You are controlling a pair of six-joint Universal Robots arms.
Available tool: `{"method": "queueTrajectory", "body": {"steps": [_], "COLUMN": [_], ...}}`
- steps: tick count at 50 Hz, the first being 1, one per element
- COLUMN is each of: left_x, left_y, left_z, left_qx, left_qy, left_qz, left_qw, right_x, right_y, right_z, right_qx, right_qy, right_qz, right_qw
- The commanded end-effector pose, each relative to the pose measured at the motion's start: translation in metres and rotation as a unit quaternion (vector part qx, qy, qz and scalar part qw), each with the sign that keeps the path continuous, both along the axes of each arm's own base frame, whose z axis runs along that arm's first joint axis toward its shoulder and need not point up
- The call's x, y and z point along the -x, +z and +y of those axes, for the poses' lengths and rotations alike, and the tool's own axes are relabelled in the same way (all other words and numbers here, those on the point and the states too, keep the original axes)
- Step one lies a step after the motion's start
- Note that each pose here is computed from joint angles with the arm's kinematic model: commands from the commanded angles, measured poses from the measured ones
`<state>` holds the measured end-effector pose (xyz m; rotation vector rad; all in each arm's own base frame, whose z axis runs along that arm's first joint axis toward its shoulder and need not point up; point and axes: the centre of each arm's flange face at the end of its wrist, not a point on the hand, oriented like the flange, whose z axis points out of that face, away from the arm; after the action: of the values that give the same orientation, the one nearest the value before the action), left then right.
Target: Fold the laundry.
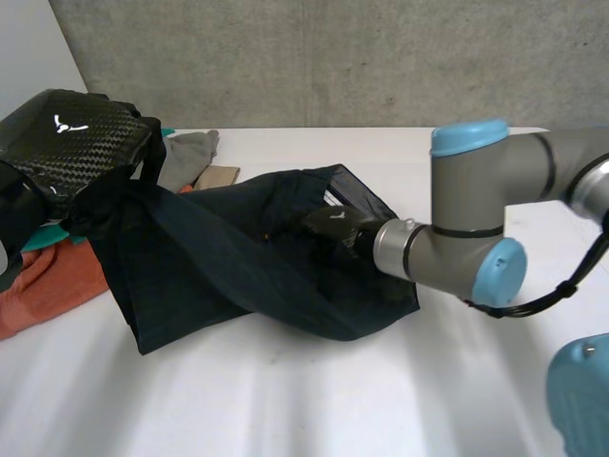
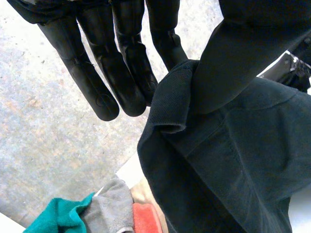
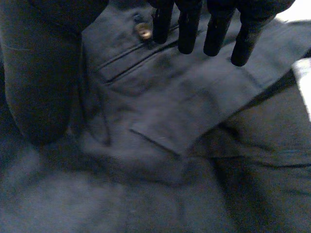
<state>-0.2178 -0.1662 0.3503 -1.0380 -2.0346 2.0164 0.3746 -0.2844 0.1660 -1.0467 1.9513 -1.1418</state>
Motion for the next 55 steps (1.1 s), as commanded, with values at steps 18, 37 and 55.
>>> {"method": "queueTrajectory", "body": {"steps": [18,37,55], "left_x": [0.000,-0.001,0.010], "left_y": [-0.017,0.078,0.110], "left_z": [-0.031,-0.035,-0.050], "left_qx": [0.001,0.104,0.075], "left_qy": [0.021,0.030,0.018], "left_qz": [-0.002,0.129,0.206], "left_qw": [1.000,0.986,0.975], "right_x": [0.029,0.124,0.117], "right_y": [0.058,0.271,0.250], "right_z": [-0.026,0.060,0.045], "right_qx": [0.031,0.419,0.353], "right_qy": [-0.072,-0.216,-0.222], "right_qz": [-0.063,-0.062,-0.045], "right_qw": [0.995,0.880,0.908]}}
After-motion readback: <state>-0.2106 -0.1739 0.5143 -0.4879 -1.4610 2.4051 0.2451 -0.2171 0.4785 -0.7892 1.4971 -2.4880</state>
